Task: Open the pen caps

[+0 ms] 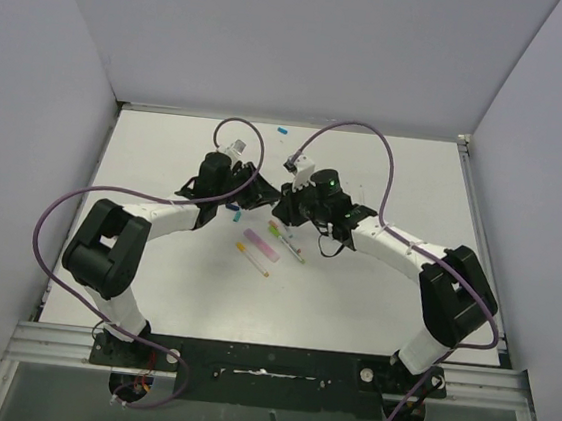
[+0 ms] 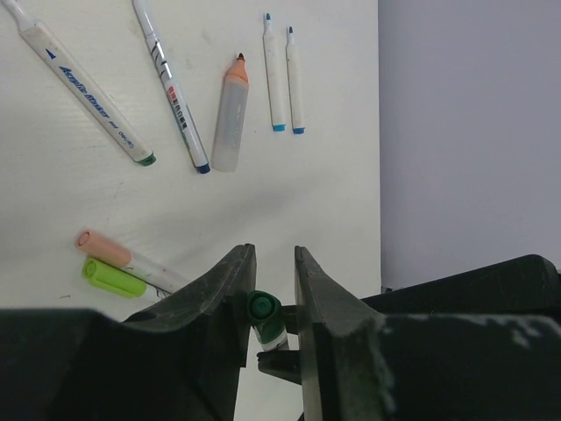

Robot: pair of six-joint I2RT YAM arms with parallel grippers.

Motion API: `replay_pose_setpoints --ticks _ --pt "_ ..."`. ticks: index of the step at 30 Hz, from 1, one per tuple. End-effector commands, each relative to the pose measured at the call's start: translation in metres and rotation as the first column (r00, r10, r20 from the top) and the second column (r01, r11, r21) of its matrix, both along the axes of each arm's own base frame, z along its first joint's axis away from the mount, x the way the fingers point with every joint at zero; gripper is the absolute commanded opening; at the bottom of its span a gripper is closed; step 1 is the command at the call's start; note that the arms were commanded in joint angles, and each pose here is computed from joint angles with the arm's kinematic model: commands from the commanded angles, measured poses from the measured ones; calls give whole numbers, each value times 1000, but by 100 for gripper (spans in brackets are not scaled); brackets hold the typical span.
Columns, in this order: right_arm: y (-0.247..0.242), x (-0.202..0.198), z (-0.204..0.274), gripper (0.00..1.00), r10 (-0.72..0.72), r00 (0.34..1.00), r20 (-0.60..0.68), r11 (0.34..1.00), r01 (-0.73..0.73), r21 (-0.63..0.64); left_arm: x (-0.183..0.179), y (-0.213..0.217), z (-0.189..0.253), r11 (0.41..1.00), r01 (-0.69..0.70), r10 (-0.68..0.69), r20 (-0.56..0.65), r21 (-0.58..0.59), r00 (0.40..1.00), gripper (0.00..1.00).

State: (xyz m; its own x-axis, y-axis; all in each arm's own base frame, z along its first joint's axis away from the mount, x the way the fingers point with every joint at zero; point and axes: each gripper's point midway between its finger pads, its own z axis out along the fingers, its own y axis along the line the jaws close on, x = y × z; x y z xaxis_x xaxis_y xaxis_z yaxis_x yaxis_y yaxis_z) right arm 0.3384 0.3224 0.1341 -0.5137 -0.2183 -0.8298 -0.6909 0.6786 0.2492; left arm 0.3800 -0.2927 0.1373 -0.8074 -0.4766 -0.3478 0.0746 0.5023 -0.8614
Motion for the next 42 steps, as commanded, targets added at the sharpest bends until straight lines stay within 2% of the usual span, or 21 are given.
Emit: replay_pose_setpoints --ticks 1,5,7,8,10,11,15,21,26,29,31,34,42 --pt "5 -2 29 0 4 998 60 998 -8 59 11 -4 20 999 0 2 81 -36 997 21" --pt "6 0 28 0 4 998 60 998 -7 59 11 -4 21 999 4 -1 85 -39 996 2" --pt "6 1 29 0 4 998 62 998 -7 59 10 -5 22 999 8 -4 86 -38 996 0" --pt "7 1 28 6 4 998 62 998 -7 58 9 -5 21 999 9 -6 86 -36 996 0" --pt "8 3 29 36 5 998 64 998 -9 58 9 -5 22 999 12 -8 87 -37 996 0" --pt "9 3 28 44 9 998 63 998 -12 55 9 -5 23 999 13 -10 88 -39 996 0" --pt "11 6 24 48 17 999 50 999 -19 43 8 -8 30 999 23 -18 103 -48 995 0" --pt "17 8 21 41 26 999 43 999 -27 46 6 -9 34 998 32 -26 112 -52 993 0" --pt "19 10 20 26 30 999 39 998 -32 47 4 -9 36 998 37 -30 115 -54 993 0" --pt "20 11 18 23 35 999 34 998 -37 44 5 -9 38 998 37 -30 120 -57 992 0" --pt "20 10 17 16 37 999 32 998 -38 44 5 -10 39 997 40 -32 123 -59 992 0" --pt "20 10 17 2 36 999 32 998 -38 44 7 -9 41 998 38 -30 124 -58 992 0" --pt "6 -11 7 0 49 999 -13 999 -49 19 46 20 55 998 -54 59 156 -39 986 0"
